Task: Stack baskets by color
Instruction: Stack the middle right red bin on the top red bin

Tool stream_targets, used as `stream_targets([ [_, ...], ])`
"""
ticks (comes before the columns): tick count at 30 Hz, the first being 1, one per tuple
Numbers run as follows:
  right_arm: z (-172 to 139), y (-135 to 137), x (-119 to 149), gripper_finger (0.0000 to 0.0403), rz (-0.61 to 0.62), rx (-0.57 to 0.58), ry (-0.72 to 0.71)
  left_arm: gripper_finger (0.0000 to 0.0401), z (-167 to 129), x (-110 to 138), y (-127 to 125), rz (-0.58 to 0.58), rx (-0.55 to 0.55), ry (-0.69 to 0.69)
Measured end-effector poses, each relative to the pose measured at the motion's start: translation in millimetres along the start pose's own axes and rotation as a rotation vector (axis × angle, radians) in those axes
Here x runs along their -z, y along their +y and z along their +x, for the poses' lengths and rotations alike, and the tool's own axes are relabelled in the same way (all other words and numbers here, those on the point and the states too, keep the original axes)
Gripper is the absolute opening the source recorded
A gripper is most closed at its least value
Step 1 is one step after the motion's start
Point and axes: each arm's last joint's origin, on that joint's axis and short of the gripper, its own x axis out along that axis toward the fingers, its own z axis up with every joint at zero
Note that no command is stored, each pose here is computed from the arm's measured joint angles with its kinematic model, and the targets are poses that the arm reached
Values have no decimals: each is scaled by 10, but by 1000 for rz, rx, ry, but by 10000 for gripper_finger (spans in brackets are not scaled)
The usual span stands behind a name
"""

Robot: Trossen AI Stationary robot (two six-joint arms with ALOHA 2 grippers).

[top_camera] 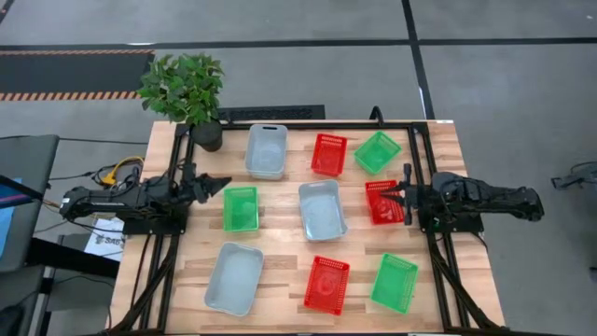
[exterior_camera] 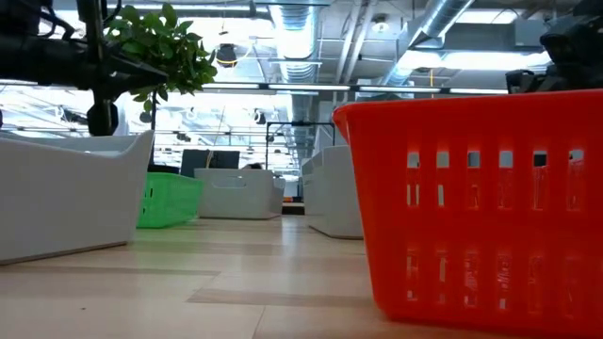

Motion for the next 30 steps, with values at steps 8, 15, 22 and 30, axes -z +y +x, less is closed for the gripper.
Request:
stream_targets([
  [8, -49, -143, -271, 60, 379, 97, -308, 67, -7, -72, -97, -70, 96, -69],
  [15, -154, -248, -463, 60, 889, 23, -591, 127, -54, -205, -258, -133, 269, -188],
  [22, -346, -380, -639, 60, 1067, 35, -918, 140, -178, -441, -516, -78, 433, -350],
  [30, -630, -517, -816, 60, 1046, 102, -1189, 140, -196, -893, -1147, 176, 413, -460],
])
